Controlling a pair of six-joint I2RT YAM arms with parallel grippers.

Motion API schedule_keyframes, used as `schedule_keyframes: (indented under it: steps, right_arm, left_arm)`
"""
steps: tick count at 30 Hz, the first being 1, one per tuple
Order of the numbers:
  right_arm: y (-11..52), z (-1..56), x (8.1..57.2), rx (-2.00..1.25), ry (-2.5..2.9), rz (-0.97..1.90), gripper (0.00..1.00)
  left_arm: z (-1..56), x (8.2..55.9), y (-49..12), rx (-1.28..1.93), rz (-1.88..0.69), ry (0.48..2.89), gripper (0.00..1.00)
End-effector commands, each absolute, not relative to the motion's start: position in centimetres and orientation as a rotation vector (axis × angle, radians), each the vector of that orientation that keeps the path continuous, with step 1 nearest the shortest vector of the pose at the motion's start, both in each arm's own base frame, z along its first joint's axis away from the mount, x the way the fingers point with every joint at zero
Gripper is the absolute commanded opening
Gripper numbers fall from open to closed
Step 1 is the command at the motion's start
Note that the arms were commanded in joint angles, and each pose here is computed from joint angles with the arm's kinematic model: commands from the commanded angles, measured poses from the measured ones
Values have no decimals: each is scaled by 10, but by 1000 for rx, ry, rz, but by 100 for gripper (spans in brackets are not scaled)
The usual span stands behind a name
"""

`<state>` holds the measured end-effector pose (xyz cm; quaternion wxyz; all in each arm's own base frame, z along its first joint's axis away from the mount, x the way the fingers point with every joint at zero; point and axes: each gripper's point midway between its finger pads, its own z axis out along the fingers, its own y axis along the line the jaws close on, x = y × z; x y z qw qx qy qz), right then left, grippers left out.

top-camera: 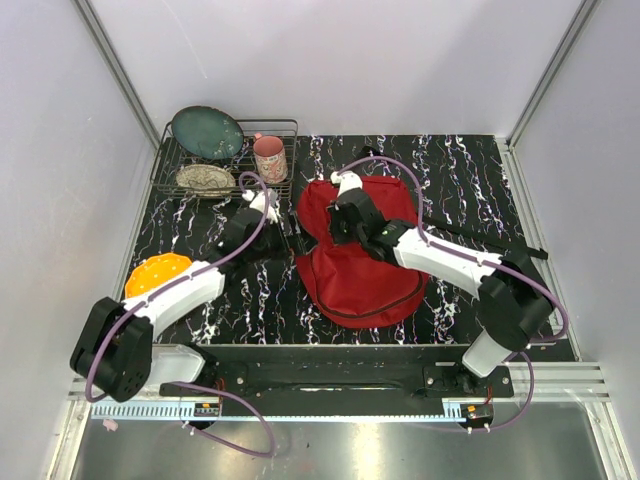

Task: Pack the student bag
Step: Zip the student bag at the center of the board.

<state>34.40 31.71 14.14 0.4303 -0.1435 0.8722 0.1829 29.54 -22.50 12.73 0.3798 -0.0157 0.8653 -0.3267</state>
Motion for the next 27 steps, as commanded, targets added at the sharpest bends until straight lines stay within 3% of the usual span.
schedule_keyframes:
  steps: [1, 17, 19, 22, 27]
  right_arm:
    - [312, 182, 352, -160, 2048, 523, 1]
    - [312, 189, 346, 7, 2028, 634, 4]
    - [311, 190, 345, 13, 2027, 639, 4]
    - [309, 187, 344, 28, 2033, 638, 4]
    - [310, 187, 343, 40, 2032, 652, 4]
  left_arm:
    - [176, 320, -252, -28, -1017, 2060, 99]
    - [148, 337, -286, -191, -1363, 2009, 99]
    - [144, 337, -286, -239, -1389, 2005, 90]
    - [143, 339, -287, -256, -1434, 1976, 65]
    - [136, 339, -290, -269, -1469, 1968, 51]
